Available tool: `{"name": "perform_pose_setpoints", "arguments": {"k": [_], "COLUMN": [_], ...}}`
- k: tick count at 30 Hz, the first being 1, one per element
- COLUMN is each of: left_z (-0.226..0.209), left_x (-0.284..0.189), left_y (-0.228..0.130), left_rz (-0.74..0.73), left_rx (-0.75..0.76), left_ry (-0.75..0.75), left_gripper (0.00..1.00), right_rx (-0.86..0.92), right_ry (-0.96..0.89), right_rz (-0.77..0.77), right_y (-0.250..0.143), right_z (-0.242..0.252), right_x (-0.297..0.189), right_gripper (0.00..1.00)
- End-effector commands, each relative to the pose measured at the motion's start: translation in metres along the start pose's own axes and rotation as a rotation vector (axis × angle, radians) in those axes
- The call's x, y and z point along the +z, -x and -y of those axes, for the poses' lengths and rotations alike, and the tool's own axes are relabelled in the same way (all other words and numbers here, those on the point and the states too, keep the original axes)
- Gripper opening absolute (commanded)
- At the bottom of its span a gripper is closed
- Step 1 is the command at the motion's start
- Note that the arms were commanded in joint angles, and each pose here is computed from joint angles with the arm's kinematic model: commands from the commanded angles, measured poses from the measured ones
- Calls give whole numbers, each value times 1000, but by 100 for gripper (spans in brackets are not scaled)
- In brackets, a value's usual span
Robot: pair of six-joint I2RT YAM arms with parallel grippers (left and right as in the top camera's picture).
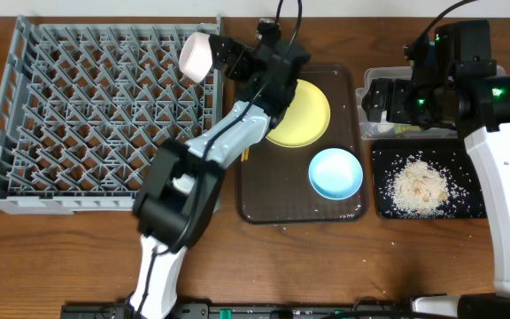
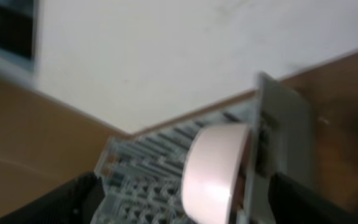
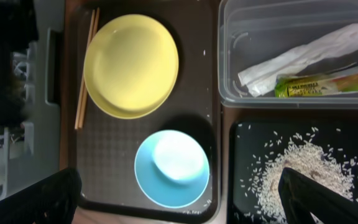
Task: Sort waste into correct bins and load items into the dishwasher
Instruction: 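Stand the pink bowl upright in the rack and open the left gripper, then move the left gripper to the blue bowl and grasp its rim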
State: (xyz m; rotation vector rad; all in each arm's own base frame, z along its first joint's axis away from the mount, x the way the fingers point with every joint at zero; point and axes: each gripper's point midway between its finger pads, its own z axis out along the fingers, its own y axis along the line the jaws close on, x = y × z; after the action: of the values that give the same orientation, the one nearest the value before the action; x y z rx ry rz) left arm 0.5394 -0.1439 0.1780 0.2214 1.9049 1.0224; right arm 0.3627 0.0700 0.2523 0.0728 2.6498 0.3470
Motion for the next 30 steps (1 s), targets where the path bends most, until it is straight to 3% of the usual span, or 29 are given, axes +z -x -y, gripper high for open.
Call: {"name": "perform_pose_setpoints", "arguments": {"k": [1, 7, 10, 12, 15, 17, 23, 30], "left_z": [-23, -24, -9, 2, 19, 29, 48, 57], "left_x": [-22, -77, -127, -152, -174, -181, -191, -206], "left_y": [29, 20, 6, -15, -47, -63, -92, -93], "left_rz": [40, -107, -269, -458, -656, -707, -798, -797], "left_rx": [-278, -464, -540, -621, -644, -631, -639, -622], "left_ry": [-215, -659, -938, -1022, -1038, -1028, -998, -1019], "left_gripper": [87, 86, 84, 84, 83, 83, 83, 83], "right_rx": [-5, -5, -5, -5, -5, -5, -5, -5], "right_ry": [-1, -1, -1, -1, -1, -1, 0, 3], "right_rz": [9, 9, 9, 9, 9, 9, 9, 8], "right_y": [3, 3, 3, 3, 3, 3, 3, 3], "right_z": [-1, -1, -1, -1, -1, -1, -1, -1], "right_x": [-2, -2, -2, -2, -2, -2, -2, -2], "right_gripper": [99, 99, 99, 99, 99, 99, 99, 99]}}
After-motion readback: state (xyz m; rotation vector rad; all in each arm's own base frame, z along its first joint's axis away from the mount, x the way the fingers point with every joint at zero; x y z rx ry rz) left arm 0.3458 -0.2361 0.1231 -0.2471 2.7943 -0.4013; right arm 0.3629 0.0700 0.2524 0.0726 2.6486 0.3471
